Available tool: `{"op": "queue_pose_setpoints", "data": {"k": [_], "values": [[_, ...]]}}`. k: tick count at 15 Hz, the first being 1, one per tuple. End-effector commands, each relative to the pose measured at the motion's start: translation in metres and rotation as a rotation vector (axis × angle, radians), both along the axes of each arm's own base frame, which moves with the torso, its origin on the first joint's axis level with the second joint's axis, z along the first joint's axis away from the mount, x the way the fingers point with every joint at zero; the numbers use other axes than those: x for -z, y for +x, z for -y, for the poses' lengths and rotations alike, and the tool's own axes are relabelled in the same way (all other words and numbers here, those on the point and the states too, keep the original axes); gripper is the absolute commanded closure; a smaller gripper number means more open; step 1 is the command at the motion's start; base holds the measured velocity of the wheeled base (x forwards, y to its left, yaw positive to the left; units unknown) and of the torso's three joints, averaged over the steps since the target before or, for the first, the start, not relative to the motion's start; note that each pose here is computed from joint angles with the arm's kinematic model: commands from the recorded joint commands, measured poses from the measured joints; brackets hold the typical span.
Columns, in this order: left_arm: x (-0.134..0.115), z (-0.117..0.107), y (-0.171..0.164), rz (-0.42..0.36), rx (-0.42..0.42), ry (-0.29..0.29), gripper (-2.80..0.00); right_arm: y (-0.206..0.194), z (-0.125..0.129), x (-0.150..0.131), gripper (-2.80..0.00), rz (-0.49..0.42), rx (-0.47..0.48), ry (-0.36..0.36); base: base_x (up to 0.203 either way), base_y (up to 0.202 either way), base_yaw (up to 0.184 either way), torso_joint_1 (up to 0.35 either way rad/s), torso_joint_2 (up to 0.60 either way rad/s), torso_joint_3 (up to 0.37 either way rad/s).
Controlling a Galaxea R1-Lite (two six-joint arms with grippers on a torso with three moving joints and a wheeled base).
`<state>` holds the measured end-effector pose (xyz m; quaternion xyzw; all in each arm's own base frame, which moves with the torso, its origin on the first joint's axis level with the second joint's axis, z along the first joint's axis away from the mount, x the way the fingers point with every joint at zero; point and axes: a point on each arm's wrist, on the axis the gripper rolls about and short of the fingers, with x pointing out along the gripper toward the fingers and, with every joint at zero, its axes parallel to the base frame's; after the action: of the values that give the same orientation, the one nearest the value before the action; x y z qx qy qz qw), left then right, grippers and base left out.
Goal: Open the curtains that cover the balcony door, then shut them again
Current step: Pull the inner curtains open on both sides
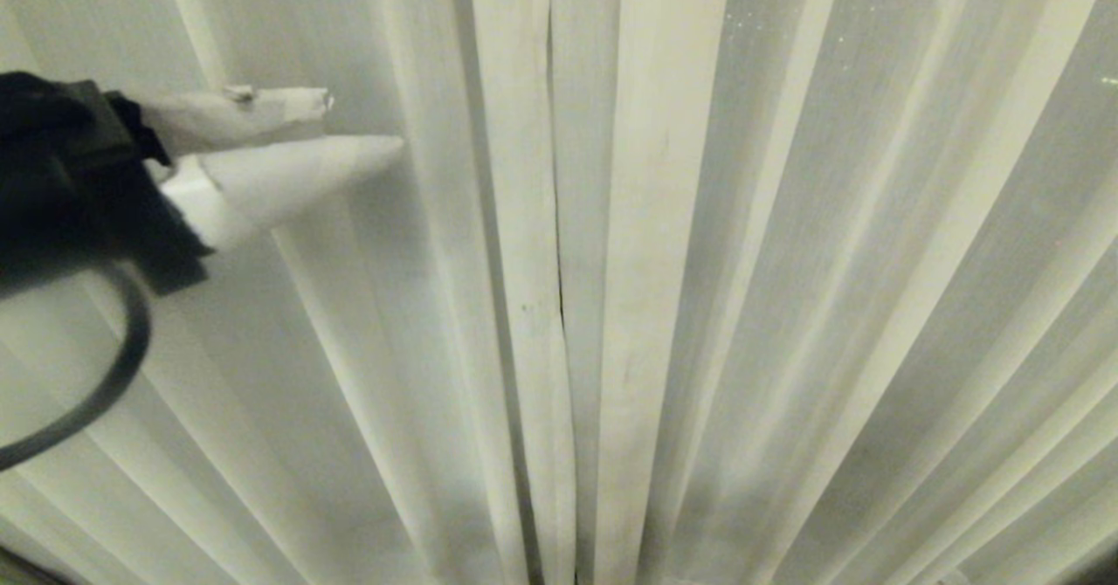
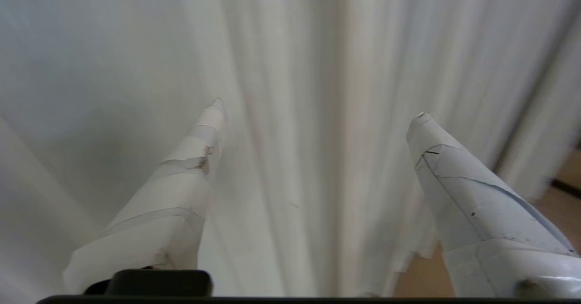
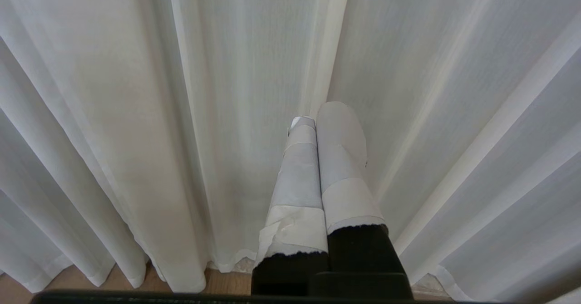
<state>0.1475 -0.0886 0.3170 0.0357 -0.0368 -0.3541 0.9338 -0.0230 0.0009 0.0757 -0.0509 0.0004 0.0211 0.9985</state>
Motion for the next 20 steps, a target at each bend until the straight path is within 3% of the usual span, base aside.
{"op": "queue_pose_setpoints", "data": {"k": [1, 4, 8, 12, 20], "values": [[0.007, 0.031, 0.029, -0.031, -0.07, 0.04, -2.8, 0.0, 0.0, 0.0, 0.0, -0.002, -0.001, -0.001, 0.0, 0.0, 0.0, 0.0, 0.0, 0.0], [0.004, 0.049, 0.048, -0.01, -0.138, 0.03, -2.8, 0.0, 0.0, 0.0, 0.0, -0.002, -0.001, -0.001, 0.0, 0.0, 0.0, 0.0, 0.0, 0.0], [0.001, 0.067, 0.078, -0.003, -0.284, 0.022, -2.8, 0.0, 0.0, 0.0, 0.0, -0.002, -0.001, -0.001, 0.0, 0.0, 0.0, 0.0, 0.0, 0.0], [-0.002, 0.082, 0.105, 0.053, -0.42, 0.029, -2.8, 0.0, 0.0, 0.0, 0.0, -0.003, -0.001, -0.001, 0.0, 0.0, 0.0, 0.0, 0.0, 0.0], [0.001, 0.092, 0.13, 0.078, -0.491, 0.065, -2.8, 0.0, 0.0, 0.0, 0.0, -0.003, -0.001, -0.001, 0.0, 0.0, 0.0, 0.0, 0.0, 0.0]]}}
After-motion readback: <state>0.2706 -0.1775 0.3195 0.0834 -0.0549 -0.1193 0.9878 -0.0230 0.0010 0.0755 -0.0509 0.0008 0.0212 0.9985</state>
